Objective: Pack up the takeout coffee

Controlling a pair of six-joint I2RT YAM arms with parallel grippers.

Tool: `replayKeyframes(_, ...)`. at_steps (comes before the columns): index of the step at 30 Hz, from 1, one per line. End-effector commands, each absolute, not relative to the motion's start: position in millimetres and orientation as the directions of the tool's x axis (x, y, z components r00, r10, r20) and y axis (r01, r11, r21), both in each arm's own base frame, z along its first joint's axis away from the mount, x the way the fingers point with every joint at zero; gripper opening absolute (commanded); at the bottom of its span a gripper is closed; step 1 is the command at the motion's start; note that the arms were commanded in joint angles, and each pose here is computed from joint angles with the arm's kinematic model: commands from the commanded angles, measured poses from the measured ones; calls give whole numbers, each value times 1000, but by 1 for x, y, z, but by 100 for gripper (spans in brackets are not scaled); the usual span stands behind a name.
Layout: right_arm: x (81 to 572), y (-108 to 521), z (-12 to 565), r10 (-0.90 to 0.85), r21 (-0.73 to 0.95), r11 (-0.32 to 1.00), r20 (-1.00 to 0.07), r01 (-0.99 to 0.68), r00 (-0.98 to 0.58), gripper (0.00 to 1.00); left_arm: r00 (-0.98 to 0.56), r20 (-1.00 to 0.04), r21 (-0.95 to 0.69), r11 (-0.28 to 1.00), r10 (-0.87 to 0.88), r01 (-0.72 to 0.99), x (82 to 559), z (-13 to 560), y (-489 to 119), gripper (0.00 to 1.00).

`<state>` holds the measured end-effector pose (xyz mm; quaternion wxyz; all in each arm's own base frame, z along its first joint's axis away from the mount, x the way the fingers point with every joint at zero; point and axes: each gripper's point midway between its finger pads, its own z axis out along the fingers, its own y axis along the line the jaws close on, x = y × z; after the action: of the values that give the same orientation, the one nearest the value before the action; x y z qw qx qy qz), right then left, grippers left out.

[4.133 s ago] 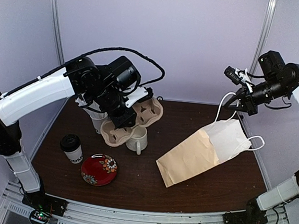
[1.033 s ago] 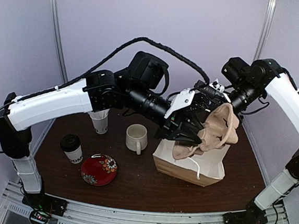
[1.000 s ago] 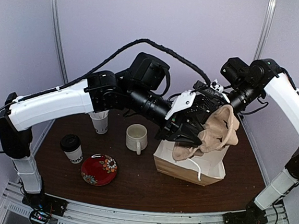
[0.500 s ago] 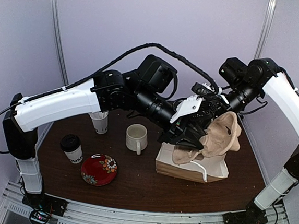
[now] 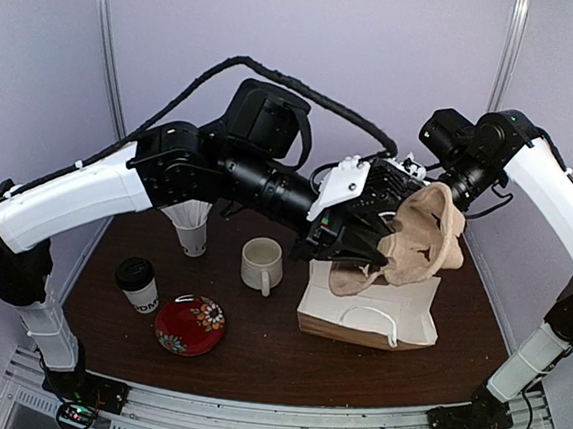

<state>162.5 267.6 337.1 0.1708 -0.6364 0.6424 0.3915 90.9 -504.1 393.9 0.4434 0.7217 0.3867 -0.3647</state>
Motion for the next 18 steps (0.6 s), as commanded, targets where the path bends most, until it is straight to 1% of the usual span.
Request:
replayKeyframes(1,149,264,348,-678,291,-132,-724,-948,-128,0,504,-852,466,-234,142,853,97,421,-504,25)
replayKeyframes(5,149,264,351,-672,287,-135,-730,-948,-126,0,532,-836,499,-215,135,839,103,408,-512,25)
replayKeyframes(8,150,265,351,-672,291,-132,-729,-948,-130,0,543,-828,508,-224,141,832,104,395,-518,25)
replayKeyframes(13,150,265,351,-674,289,-130,-727,-949,-129,0,601,-783,565,-221,160,795,97,376,-525,25)
replayKeyframes(18,151,265,351,-673,291,-130,-728,-948,-131,0,602,-779,562,-229,178,795,96,360,-528,25)
